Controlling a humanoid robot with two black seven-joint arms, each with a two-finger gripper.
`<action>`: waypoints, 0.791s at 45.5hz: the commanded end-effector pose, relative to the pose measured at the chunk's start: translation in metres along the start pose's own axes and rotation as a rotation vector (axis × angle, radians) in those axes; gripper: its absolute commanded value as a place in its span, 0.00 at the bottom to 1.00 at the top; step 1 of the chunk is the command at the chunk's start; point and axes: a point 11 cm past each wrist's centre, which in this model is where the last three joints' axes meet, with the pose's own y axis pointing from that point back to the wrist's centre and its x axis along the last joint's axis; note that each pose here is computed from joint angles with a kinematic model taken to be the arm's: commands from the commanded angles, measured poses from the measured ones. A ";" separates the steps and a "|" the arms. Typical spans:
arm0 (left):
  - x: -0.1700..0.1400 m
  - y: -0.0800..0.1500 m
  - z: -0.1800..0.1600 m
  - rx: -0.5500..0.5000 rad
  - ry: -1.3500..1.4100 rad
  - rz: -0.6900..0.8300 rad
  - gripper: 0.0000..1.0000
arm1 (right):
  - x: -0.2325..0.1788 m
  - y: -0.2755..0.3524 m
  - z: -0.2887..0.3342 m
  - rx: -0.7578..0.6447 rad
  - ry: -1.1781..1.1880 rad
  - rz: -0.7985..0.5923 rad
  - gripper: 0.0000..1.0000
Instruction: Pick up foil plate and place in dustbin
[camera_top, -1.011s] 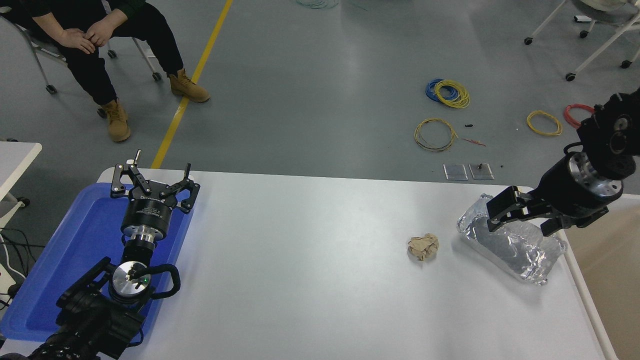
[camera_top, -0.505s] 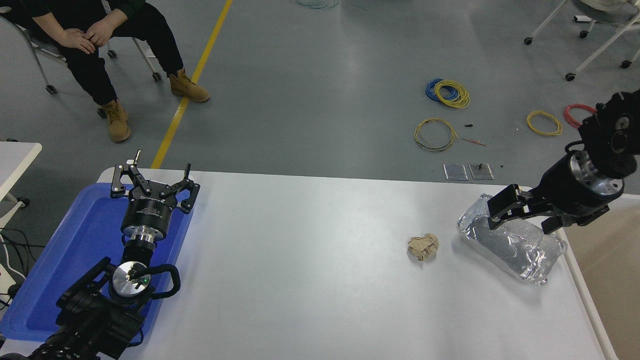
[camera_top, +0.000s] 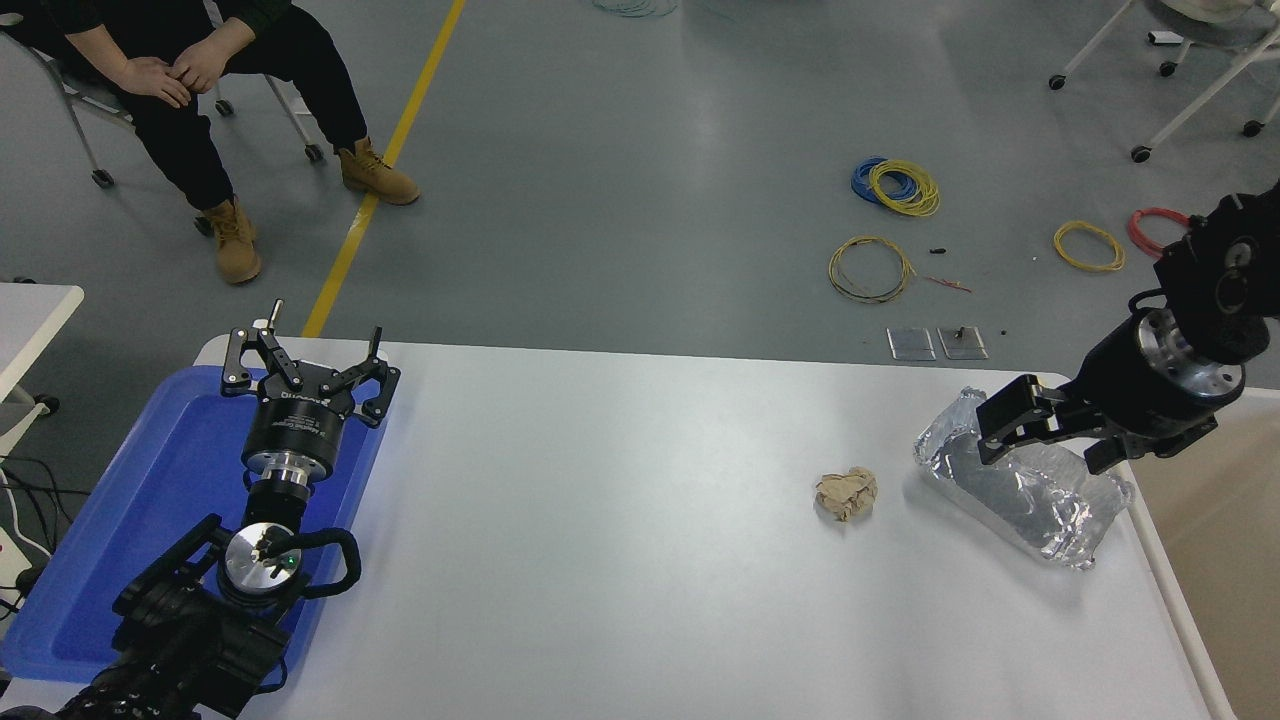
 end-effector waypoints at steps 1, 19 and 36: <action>0.000 0.000 -0.001 0.000 0.001 0.000 1.00 | 0.003 -0.001 0.006 -0.008 -0.012 0.009 1.00; 0.000 0.000 0.000 0.000 0.000 0.001 1.00 | 0.019 -0.012 0.042 -0.012 -0.142 0.101 1.00; 0.000 0.000 0.000 -0.001 0.000 -0.001 1.00 | 0.013 -0.051 0.083 -0.044 -0.280 0.236 1.00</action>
